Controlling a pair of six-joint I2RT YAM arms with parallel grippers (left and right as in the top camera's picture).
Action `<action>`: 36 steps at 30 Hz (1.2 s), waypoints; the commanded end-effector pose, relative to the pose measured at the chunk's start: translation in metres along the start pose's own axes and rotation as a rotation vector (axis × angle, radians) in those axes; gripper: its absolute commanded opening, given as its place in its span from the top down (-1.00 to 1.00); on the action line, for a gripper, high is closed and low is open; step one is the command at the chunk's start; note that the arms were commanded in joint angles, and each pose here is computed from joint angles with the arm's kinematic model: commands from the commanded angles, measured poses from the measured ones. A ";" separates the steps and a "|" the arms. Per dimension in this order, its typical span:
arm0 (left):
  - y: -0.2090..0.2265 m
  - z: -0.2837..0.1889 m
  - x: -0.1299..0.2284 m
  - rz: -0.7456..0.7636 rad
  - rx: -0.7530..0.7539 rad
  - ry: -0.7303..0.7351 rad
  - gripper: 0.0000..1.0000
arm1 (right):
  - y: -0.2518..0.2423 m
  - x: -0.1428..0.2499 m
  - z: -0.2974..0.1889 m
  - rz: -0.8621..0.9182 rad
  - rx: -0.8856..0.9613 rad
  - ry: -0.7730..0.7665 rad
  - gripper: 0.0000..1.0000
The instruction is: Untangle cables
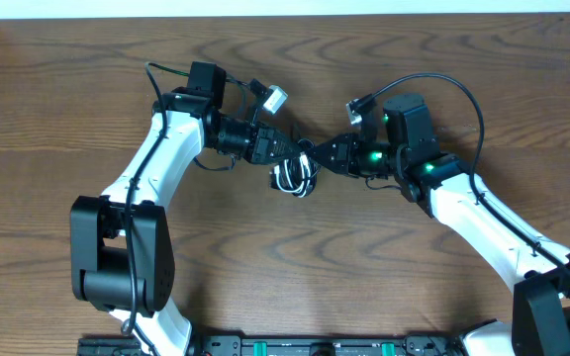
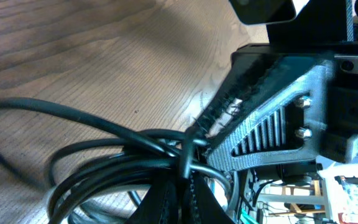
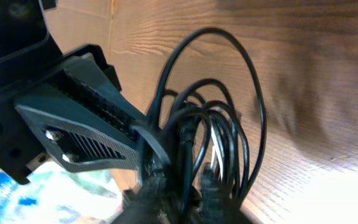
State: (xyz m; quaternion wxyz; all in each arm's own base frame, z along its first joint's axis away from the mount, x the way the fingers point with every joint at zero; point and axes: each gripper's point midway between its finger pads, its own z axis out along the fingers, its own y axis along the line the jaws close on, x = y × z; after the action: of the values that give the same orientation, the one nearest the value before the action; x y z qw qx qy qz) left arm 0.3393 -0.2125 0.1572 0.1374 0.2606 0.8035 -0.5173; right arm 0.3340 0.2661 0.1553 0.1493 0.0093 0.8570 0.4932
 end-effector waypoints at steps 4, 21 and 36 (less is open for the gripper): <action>0.000 0.000 0.001 -0.003 -0.005 0.003 0.85 | 0.004 -0.007 -0.004 0.040 -0.033 0.002 0.98; 0.043 -0.006 0.002 -0.186 -0.253 0.014 0.85 | 0.023 -0.023 -0.044 -0.070 -0.235 0.031 0.98; 0.073 -0.016 0.005 -0.343 -0.439 -0.009 0.85 | 0.022 0.015 0.007 -0.205 -0.055 0.049 0.98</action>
State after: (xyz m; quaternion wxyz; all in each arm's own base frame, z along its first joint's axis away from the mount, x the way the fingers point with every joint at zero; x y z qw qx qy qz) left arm 0.3694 -0.1863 0.1171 0.1110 0.1370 0.9033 -0.3910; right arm 0.3192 0.2756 0.1713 0.1428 -0.0684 0.8288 0.5367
